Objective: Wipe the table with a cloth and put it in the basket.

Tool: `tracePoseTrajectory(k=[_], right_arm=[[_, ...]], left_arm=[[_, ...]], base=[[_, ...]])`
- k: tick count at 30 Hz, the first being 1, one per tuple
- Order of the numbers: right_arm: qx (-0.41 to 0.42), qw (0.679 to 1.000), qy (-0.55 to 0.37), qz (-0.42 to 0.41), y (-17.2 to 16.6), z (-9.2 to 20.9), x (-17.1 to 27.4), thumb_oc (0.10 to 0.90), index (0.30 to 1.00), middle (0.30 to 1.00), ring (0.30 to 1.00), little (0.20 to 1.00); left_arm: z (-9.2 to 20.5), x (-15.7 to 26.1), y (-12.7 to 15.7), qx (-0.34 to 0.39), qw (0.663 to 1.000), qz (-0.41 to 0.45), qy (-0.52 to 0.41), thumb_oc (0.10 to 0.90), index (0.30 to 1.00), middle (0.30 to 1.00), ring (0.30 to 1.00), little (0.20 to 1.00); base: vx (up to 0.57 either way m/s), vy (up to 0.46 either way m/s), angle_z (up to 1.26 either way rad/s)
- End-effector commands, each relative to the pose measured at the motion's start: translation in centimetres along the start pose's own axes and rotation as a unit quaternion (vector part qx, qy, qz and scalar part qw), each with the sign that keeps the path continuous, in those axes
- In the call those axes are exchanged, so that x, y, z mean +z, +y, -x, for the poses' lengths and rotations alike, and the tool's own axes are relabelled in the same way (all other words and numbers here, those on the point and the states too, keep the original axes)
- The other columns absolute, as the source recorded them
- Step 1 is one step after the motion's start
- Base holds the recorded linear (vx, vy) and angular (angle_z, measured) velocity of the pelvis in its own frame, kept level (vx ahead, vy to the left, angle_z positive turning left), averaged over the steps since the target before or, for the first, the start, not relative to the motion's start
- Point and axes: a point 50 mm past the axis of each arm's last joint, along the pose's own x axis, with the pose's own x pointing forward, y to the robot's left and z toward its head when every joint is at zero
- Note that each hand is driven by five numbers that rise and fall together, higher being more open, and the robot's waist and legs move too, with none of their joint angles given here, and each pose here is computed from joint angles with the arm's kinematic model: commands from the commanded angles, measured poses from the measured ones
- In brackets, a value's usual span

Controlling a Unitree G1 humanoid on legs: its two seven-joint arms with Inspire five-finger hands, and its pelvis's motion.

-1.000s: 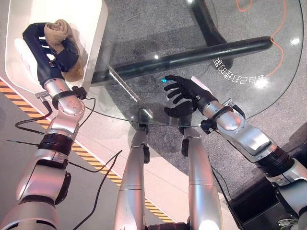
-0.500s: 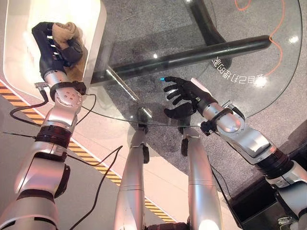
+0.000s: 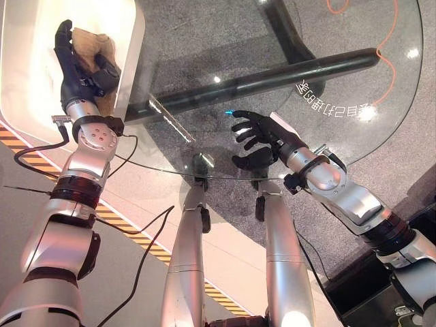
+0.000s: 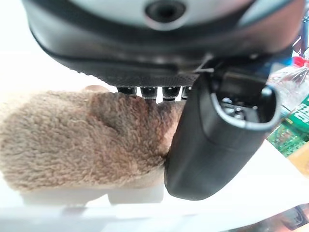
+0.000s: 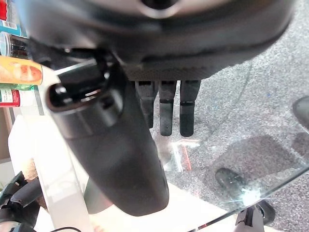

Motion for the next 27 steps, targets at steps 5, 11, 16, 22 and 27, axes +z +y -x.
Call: tracePoseTrajectory(k=[5,11,16,22,27], right_arm=[[-0.009,1.0,-0.014,-0.01,0.8,1.6,-0.7,0.8,0.9,0.9,0.9,0.9],[-0.005,1.0,-0.021,-0.015,1.3,2.0,-0.7,0.8,0.9,0.9,0.9,0.9],[-0.007,0.999,-0.027,-0.028,1.5,2.5,-0.8,0.8,0.9,0.9,0.9,0.9],[-0.001,0.999,-0.03,-0.036,2.1,2.9,-0.8,0.8,0.9,0.9,0.9,0.9],[-0.001,0.999,-0.021,-0.042,2.6,3.1,-1.3,0.8,0.9,0.9,0.9,0.9]], left_arm=[[0.0,-2.9,4.0,0.079,0.996,-0.031,0.032,0.8,0.9,0.9,0.9,0.9],[-0.1,-3.1,5.5,0.103,0.992,-0.067,0.008,0.8,0.9,0.9,0.9,0.9],[0.0,-3.3,7.5,0.143,0.986,-0.088,0.002,0.8,0.9,0.9,0.9,0.9],[-0.3,-2.1,9.6,0.215,0.973,-0.074,-0.031,0.8,0.9,0.9,0.9,0.9],[-0.4,0.7,9.3,0.218,0.968,-0.04,-0.114,0.8,0.9,0.9,0.9,0.9]], base=[[-0.02,-0.016,0.0],[-0.04,-0.049,0.0],[-0.05,-0.073,0.01],[-0.05,-0.063,0.03],[-0.05,-0.075,0.07]])
